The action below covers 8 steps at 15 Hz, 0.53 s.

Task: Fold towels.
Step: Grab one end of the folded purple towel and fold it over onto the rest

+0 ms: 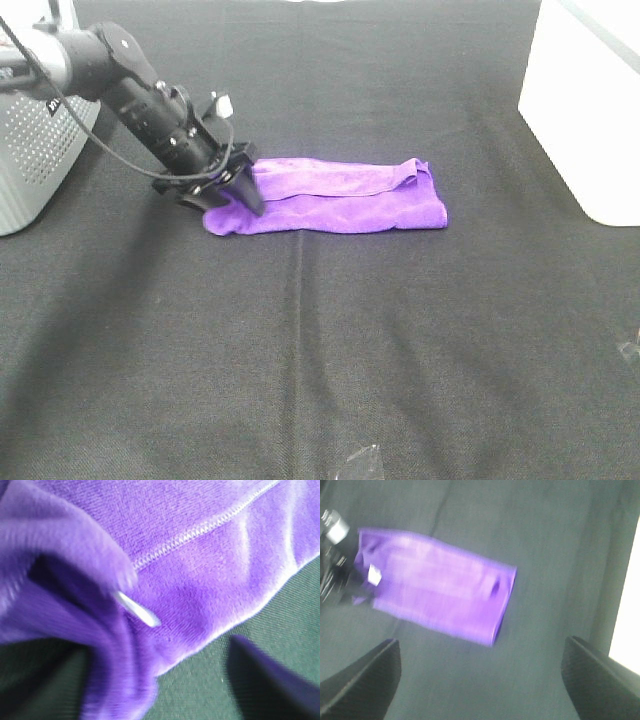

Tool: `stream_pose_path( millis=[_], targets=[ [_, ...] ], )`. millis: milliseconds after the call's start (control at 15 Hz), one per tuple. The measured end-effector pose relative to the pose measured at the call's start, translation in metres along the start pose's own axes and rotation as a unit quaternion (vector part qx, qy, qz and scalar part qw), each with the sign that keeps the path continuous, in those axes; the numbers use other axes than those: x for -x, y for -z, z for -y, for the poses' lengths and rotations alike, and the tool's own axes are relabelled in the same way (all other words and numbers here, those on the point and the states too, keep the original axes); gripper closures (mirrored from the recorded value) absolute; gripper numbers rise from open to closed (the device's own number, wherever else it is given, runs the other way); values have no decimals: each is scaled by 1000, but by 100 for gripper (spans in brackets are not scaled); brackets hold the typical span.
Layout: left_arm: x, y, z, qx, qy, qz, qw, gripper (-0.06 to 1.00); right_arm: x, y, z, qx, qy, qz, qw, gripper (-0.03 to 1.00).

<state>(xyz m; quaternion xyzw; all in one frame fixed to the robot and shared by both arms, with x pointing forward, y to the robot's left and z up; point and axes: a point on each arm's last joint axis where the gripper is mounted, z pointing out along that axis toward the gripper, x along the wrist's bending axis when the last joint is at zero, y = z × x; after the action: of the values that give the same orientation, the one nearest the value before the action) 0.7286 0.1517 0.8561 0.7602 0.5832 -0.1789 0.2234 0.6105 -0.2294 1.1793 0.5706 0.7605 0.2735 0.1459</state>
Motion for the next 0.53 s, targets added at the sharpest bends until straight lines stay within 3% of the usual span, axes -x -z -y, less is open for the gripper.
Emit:
stream_pose_path(
  millis=[67, 133, 400, 533],
  targets=[
    [-1, -1, -2, 2, 0, -2, 1000, 78, -3, 9, 12, -6, -5, -1, 1000, 14],
    [-1, 0, -3, 0, -3, -6, 1000, 88, -5, 17, 26, -16, -7, -1, 1000, 14],
    [11, 12, -14, -4, -52, -42, 998, 90, -16, 54, 79, -27, -13, -2, 1000, 14],
    [22, 27, -27, 29, -78, -52, 995, 90, -20, 64, 104, -32, -23, -2, 999, 14]
  ],
)
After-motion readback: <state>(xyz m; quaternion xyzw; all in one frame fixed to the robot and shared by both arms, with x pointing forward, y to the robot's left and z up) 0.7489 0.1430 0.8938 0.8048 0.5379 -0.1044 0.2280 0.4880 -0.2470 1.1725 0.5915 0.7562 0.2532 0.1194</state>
